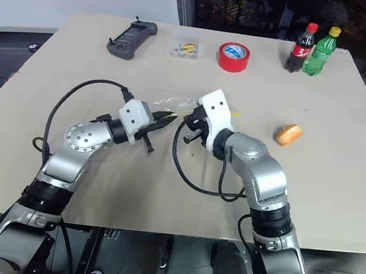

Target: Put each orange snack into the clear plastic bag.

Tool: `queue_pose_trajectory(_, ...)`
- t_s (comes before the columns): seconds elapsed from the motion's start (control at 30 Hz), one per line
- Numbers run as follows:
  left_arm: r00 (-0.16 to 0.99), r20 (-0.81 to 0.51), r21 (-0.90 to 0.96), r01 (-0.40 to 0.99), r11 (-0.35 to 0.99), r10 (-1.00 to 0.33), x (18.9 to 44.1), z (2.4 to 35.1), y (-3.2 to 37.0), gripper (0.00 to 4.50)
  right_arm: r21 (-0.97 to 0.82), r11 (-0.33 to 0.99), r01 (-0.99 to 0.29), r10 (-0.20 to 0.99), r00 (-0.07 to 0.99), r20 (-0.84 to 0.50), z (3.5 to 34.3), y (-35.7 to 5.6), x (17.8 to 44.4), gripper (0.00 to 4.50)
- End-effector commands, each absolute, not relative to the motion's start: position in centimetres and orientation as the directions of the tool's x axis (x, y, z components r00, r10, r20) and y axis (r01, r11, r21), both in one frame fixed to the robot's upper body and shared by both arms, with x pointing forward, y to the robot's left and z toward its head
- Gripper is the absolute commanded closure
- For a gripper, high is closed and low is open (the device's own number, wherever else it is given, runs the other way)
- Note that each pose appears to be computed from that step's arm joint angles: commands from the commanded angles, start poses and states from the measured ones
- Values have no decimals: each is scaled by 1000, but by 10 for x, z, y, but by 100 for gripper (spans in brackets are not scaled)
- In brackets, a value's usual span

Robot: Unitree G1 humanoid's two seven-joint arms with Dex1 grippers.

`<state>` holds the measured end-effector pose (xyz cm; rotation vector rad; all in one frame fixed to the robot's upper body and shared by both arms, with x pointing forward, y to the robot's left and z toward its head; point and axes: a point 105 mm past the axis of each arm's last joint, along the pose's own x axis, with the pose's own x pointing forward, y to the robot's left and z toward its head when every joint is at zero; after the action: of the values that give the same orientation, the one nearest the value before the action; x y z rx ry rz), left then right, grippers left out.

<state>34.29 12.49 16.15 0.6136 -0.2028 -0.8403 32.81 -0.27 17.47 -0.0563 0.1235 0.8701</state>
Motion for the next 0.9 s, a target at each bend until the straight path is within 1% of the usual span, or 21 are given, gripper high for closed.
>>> queue_pose_trajectory(0.03,650,-27,601,618,507,-760,337,174,124,450,-15,644,-765,762,643,-77,189,0,329,444)
queue_pose_trajectory(0.27,630,-45,605,635,481,-775,330,169,120,450,2,647,-762,760,645,-76,187,1,331,444)
queue_pose_trajectory(0.6,642,-49,586,638,499,-765,329,168,121,450,33,542,-840,839,538,-78,188,5,306,444)
queue_pose_trajectory(0.7,639,-53,587,642,494,-767,328,168,121,450,39,555,-831,831,551,-77,189,3,308,444)
queue_pose_trajectory(0.9,634,-52,586,645,490,-772,327,169,119,450,36,619,-785,784,614,-90,185,-3,322,444)
